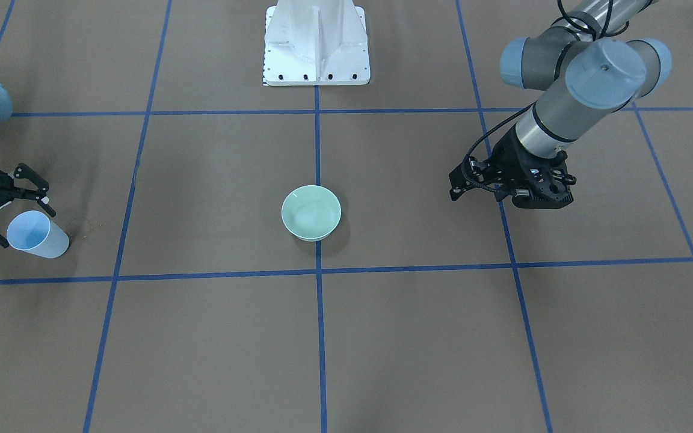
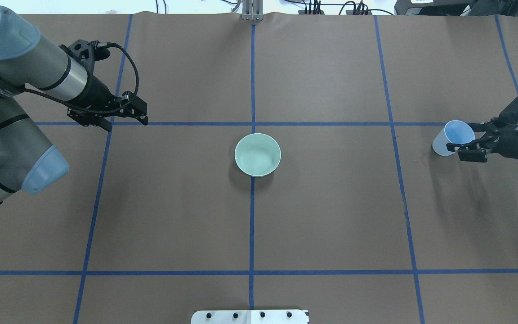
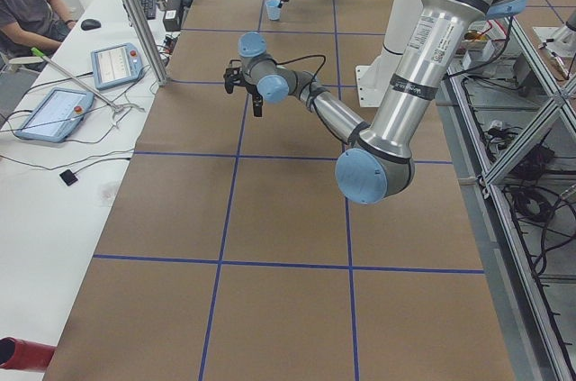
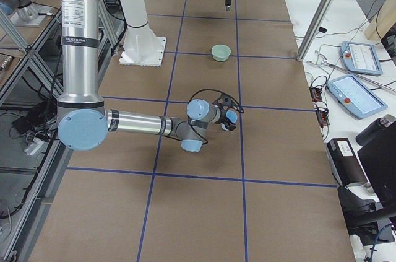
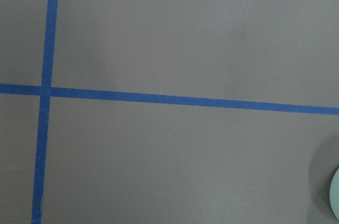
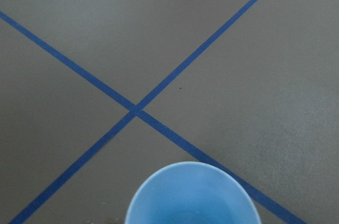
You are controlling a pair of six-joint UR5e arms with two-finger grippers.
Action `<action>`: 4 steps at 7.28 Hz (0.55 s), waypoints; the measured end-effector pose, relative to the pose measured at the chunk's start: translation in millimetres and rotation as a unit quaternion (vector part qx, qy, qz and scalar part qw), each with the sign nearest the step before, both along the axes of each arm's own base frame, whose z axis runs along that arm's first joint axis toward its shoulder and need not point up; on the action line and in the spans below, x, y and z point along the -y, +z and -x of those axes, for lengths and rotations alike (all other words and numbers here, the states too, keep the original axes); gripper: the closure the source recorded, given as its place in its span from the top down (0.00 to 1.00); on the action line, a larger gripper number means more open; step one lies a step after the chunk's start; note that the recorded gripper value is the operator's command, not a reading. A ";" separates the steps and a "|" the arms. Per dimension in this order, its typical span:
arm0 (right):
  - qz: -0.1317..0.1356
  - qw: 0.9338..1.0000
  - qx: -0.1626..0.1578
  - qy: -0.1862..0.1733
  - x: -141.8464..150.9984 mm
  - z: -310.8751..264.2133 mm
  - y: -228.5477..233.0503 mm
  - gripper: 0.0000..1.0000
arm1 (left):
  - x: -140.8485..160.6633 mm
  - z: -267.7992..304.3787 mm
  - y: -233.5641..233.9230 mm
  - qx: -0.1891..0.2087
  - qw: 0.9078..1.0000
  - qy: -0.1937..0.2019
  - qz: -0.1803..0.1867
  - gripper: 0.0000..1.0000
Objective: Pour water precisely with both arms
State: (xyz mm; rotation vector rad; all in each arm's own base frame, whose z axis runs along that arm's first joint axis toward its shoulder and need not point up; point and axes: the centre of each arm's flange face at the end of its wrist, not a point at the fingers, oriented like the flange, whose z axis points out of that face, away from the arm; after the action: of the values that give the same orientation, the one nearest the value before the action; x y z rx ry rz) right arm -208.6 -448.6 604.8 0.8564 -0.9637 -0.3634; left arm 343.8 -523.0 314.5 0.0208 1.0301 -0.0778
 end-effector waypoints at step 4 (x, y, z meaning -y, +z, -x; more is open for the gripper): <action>-0.007 1.000 0.006 -0.001 2.4 -11.2 -9.0 1.00 | -3.4 2.1 -5.3 0.002 1.000 0.000 0.003 0.99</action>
State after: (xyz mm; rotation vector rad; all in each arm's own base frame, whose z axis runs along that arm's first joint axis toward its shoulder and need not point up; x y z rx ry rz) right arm -197.4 -451.0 595.8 0.8711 -0.9741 -0.3681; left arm 341.7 -519.6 309.2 0.0152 1.0249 -0.0799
